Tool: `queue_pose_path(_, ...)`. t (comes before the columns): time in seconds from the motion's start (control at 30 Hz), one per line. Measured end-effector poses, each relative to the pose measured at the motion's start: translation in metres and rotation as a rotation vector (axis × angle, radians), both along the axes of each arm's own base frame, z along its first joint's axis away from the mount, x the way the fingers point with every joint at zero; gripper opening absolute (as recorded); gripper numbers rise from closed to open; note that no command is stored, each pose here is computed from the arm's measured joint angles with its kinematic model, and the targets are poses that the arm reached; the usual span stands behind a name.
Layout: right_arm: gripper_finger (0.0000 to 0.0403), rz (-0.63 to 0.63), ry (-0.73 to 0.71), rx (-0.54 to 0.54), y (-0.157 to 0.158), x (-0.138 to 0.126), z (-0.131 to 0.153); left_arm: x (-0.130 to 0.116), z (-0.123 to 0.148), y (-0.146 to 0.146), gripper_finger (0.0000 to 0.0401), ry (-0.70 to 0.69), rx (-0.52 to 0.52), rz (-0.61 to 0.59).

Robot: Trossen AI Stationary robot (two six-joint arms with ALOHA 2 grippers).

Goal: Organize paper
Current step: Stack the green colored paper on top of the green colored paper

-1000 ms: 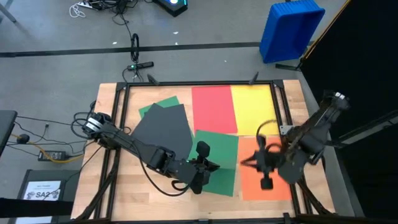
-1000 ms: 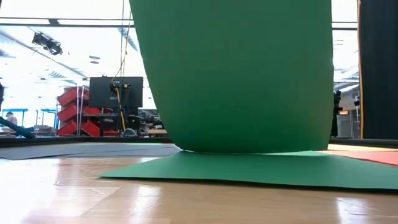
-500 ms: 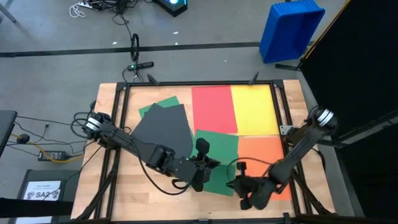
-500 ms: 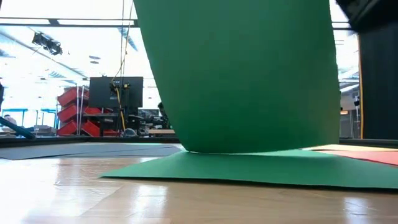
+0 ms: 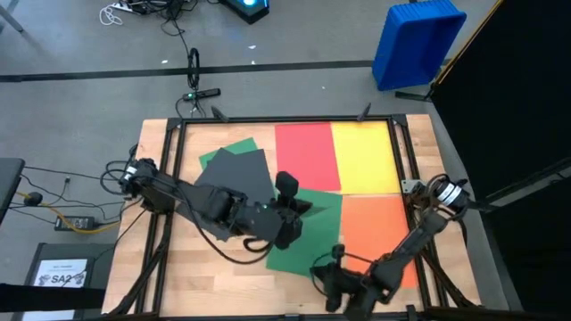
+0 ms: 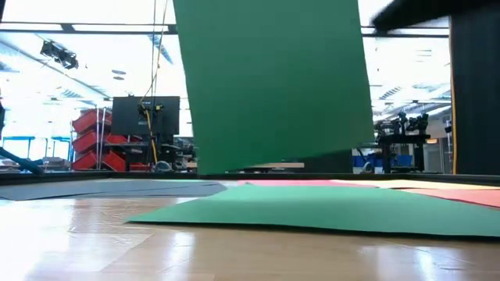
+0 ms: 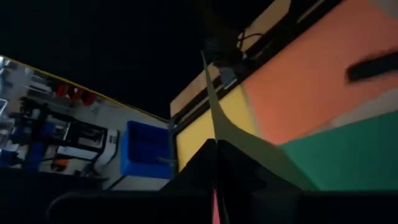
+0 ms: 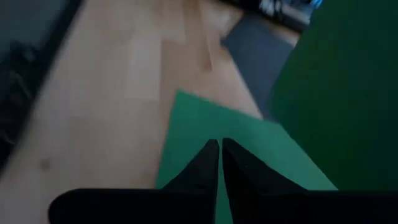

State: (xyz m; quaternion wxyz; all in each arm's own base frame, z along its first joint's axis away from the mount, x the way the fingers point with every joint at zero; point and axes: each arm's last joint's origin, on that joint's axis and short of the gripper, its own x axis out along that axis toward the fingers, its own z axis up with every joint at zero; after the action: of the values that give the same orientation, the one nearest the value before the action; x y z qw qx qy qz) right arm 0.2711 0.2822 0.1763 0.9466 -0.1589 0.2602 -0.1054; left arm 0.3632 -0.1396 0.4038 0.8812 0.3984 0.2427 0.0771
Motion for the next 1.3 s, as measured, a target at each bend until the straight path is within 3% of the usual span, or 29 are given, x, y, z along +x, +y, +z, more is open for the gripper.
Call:
queue_pose_path(0.13,0.0,0.01,-0.057,-0.026,0.013,-0.009,0.01,0.001,0.019,0.017,0.0,0.002,0.06,-0.007)
queue_pose_path(0.33,0.0,0.022,-0.023,0.057,0.014,-0.013,0.003,0.006,0.034,0.053,0.0,0.037,0.102,-0.046)
queue_pose_path(0.47,0.0,-0.006,-0.05,0.065,0.016,-0.018,0.002,0.01,0.035,0.073,0.0,0.081,0.119,-0.102)
queue_pose_path(0.63,0.0,-0.036,-0.088,0.075,0.018,-0.021,0.003,0.014,0.03,0.088,0.0,0.187,0.318,-0.113)
queue_pose_path(0.9,0.0,-0.097,-0.137,0.115,0.017,-0.025,0.003,0.017,0.035,0.13,0.0,0.222,0.374,-0.142)
queue_pose_path(1.3,0.0,-0.183,-0.205,0.216,0.015,-0.067,0.018,0.067,-0.037,0.115,0.0,0.432,0.38,-0.213)
